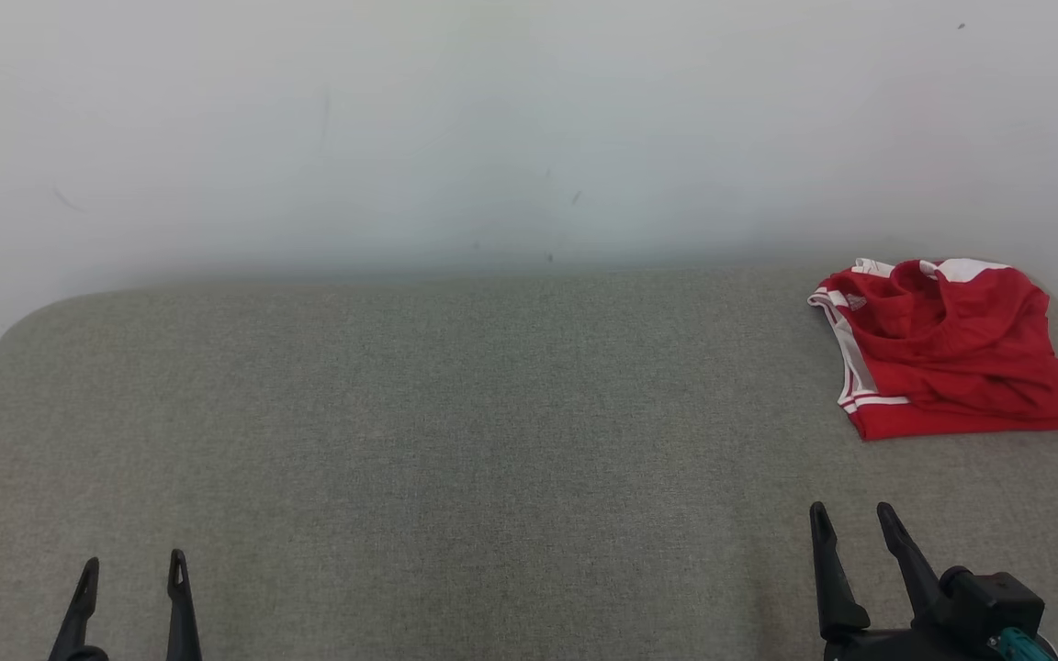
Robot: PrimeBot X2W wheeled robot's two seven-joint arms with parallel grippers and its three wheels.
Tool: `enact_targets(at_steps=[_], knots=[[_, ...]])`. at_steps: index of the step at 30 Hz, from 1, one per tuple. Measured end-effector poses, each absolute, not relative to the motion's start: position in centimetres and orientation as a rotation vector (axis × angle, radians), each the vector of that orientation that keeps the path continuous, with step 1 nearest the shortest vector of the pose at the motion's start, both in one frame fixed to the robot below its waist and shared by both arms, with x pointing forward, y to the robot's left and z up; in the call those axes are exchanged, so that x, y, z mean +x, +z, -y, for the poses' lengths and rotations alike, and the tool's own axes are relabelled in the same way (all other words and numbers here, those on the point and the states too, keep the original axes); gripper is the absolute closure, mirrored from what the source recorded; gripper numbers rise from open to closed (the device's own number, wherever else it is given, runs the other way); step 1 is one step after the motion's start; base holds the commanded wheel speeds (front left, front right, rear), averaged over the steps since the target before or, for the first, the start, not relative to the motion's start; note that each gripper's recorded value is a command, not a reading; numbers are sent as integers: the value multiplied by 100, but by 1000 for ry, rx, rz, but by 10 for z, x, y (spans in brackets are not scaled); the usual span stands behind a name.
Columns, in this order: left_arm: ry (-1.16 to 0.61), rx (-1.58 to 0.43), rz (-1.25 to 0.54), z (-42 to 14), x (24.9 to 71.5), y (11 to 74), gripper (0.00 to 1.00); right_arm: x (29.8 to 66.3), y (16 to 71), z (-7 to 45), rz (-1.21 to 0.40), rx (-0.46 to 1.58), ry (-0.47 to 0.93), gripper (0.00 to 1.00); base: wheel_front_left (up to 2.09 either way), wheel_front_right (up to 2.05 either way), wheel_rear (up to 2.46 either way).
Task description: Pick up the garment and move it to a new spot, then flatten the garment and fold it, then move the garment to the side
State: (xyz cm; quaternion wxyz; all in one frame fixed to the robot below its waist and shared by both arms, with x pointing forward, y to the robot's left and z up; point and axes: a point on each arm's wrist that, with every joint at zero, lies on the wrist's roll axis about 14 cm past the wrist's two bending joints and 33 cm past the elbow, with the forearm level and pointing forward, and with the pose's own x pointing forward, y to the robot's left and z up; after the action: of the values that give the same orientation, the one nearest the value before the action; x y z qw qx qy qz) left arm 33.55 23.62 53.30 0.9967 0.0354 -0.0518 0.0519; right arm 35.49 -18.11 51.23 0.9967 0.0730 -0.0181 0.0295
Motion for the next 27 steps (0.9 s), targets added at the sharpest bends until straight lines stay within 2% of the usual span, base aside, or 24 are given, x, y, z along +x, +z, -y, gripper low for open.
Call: enact_targets(at_steps=[18, 19, 27], knots=[[118, 76, 100, -240, 335, 532, 0, 353, 509, 181, 21, 146, 60, 0, 0, 0, 0], [118, 74, 97, -239, 335, 531, 100, 353, 507, 181, 18, 146, 60, 100, 0, 0, 0], [129, -18, 6, -235, 332, 504, 100, 346, 482, 185, -68, 213, 35, 100, 0, 0, 0]])
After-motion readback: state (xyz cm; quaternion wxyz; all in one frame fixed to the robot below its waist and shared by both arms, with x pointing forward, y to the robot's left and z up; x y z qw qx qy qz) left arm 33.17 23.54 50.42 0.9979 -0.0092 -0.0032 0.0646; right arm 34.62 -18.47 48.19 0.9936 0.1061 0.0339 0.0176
